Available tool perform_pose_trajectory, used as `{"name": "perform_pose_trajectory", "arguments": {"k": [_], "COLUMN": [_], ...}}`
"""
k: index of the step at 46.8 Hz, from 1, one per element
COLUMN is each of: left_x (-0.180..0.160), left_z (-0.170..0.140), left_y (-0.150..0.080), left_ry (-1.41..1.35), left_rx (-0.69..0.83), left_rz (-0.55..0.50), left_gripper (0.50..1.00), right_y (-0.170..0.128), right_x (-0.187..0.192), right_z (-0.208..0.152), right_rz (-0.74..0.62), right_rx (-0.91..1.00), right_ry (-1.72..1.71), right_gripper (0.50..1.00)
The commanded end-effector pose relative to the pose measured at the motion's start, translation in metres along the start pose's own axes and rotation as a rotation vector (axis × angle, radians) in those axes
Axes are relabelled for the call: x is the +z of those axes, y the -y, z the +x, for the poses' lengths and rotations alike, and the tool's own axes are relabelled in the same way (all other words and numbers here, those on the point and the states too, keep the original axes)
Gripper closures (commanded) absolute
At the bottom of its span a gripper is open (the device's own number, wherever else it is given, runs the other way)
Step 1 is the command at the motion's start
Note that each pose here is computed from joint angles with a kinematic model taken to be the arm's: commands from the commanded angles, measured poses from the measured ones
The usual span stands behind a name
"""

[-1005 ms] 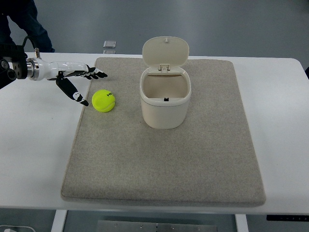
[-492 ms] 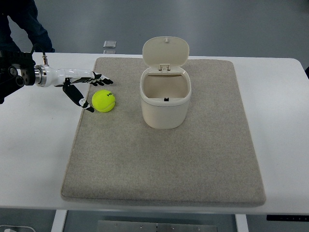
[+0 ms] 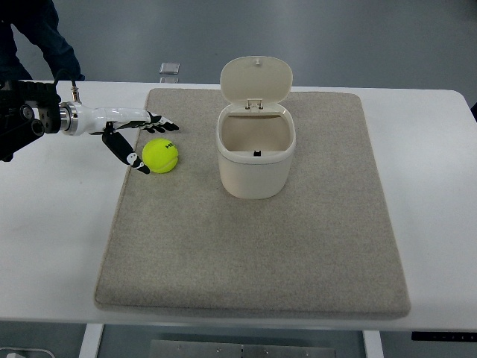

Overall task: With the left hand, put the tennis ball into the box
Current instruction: 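Lower the open left hand beside the yellow-green tennis ball, then close the left hand fingers around the tennis ball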

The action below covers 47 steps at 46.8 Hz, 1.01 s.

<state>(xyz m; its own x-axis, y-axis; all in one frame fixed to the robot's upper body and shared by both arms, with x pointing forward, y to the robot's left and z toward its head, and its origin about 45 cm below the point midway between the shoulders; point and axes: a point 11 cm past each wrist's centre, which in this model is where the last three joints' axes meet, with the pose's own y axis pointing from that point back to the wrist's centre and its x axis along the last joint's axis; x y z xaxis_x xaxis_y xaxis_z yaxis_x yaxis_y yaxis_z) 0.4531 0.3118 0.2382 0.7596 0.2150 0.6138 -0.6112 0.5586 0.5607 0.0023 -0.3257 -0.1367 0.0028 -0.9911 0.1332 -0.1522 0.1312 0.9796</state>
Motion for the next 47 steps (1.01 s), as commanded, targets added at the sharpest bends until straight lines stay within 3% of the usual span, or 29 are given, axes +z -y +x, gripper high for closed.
{"name": "perform_pose_trajectory", "arguments": {"k": [1, 47], "left_x": [0.0007, -0.0028], "left_z": [0.0012, -0.0047], "left_y": [-0.0001, 0.0016], "left_ry": [0.002, -0.01], "left_rx": [0.005, 0.01], "left_rz": [-0.002, -0.004], "left_gripper": [0.521, 0.538], "right_y": [-0.0001, 0.0], "right_x": [0.0006, -0.0004], "right_z": [-0.0004, -0.0004], "right_rz": [-0.002, 0.001], "right_rx": [-0.001, -0.001], "right_ry": [0.0, 0.0], "right_gripper": [0.562, 0.562]}}
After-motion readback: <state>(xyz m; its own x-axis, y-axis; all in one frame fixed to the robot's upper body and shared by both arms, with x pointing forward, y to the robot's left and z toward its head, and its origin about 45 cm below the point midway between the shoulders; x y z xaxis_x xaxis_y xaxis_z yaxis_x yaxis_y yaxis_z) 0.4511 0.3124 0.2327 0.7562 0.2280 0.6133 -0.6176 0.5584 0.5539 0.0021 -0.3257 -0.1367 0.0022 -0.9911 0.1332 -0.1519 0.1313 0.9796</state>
